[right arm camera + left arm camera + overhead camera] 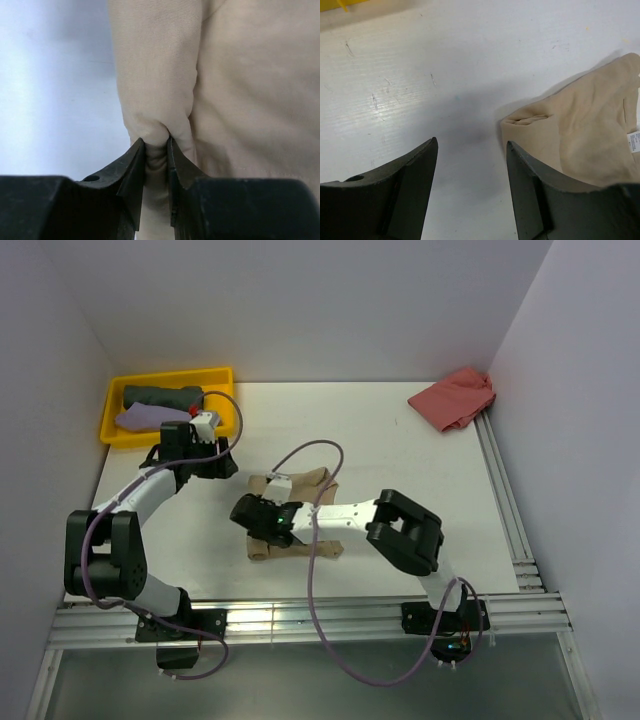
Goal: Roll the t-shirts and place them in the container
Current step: Roll the tshirt
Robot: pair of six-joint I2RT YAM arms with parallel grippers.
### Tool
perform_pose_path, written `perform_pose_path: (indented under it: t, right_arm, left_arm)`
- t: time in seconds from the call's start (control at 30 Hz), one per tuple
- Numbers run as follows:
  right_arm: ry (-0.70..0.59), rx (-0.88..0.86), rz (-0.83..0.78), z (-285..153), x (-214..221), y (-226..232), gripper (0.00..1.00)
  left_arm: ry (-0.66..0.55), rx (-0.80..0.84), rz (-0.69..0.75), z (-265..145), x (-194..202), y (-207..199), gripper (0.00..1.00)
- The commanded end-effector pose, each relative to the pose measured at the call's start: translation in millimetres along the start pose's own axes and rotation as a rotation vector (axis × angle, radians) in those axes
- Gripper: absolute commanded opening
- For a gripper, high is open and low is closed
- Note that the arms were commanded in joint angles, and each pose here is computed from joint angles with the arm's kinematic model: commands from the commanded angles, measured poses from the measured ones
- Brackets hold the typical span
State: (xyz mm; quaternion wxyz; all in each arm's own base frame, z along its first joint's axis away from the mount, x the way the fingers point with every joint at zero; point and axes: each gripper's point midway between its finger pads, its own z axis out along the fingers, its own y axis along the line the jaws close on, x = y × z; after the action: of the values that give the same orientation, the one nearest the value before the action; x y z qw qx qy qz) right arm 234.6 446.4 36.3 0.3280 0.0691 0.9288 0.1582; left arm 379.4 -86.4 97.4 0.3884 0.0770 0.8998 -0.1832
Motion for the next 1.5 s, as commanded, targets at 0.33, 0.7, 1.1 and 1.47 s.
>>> perform_pose_path:
  t: [0.33, 0.7, 1.1, 1.47]
  right_arm:
    - [0.305, -0.569, 0.487, -8.7, 22.1, -16.6, 0.12]
    - [0.387, -0.703, 0.619, -2.4, 33.2, -9.5, 0.11]
    - [0.352, -0.484, 0.491, 13.2, 36.5, -29.0, 0.25]
    - [0.175, -0.086, 0.217, 11.1, 11.8, -49.5, 0.51]
  left_arm:
    - [-0.063, 0.116, 0.032, -11.7, -11.4, -21.7, 0.62]
    - [0.035, 0.170, 0.094, 9.8, 24.5, -47.4, 0.62]
    - [0.157, 0.069, 0.104, 37.5, 48.2, -42.3, 0.54]
    - [0.166, 0.064, 0.116, 37.1, 47.1, -46.0, 0.31]
